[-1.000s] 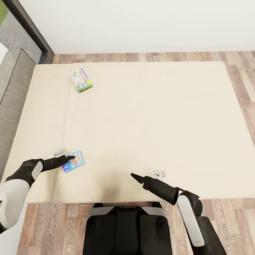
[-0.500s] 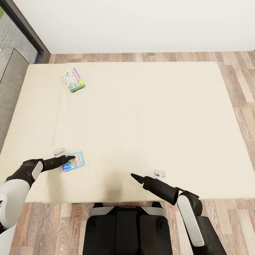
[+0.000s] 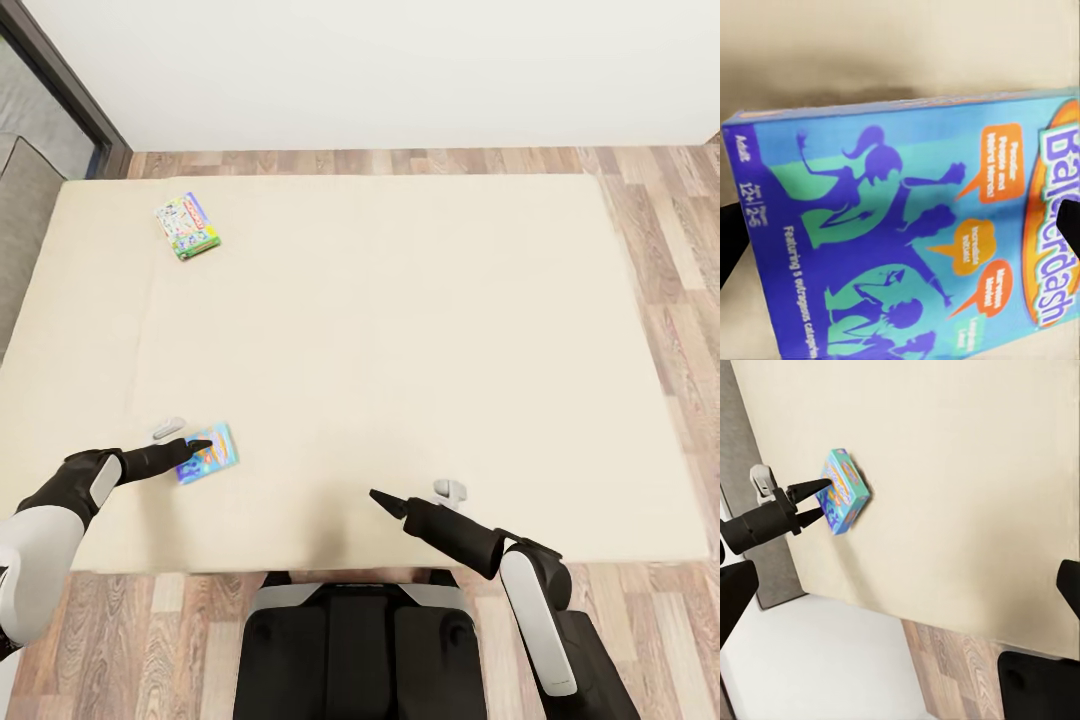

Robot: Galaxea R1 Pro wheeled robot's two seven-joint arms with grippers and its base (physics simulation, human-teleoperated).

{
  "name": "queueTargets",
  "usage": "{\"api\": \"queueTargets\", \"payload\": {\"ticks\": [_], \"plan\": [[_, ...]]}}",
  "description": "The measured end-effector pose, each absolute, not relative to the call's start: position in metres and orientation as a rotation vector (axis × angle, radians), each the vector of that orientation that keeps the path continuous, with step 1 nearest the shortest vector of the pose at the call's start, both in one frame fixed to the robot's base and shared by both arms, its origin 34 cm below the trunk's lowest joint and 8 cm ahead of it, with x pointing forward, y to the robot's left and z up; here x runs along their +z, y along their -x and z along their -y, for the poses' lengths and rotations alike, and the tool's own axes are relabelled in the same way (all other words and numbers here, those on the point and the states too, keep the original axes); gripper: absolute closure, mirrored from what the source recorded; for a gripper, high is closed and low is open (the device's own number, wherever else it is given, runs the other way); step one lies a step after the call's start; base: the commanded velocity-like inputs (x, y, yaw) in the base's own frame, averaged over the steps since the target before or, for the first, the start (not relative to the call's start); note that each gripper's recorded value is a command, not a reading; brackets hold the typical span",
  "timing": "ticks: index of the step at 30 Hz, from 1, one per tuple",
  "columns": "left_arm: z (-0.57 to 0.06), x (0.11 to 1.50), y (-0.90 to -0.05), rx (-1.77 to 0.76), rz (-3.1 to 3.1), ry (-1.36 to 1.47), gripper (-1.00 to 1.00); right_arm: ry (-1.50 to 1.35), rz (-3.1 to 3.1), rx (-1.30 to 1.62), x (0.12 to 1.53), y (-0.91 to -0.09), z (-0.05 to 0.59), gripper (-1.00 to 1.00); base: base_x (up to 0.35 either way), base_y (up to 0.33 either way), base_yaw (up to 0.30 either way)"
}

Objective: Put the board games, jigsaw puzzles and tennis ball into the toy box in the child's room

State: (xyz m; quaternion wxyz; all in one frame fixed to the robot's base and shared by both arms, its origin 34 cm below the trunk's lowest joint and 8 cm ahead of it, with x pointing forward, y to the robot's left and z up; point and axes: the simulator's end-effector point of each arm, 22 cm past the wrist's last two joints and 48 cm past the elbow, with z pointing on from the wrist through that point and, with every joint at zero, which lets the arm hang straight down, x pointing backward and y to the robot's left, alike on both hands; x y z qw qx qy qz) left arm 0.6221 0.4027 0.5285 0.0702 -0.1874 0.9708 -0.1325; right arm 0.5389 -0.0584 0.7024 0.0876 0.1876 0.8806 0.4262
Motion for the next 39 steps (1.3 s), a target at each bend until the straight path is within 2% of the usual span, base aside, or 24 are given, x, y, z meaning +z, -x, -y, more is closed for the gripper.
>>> {"api": "queueTargets", "payload": {"ticks": [22, 39], "plan": [[-0.4026, 0.5285, -0.6221, -0.400, -2.920, 0.564, -1.00, -0.557, -2.623, 1.268, 0.7022, -0.5388, 0.0585, -1.00, 0.000, -0.143, 0.000], [-0.4109, 0.5313, -0.6248, -0.381, -2.915, 0.558, -1.00, -0.558, -2.624, 1.268, 0.7016, -0.5383, 0.0584, -1.00, 0.000, -0.013, 0.000]]}}
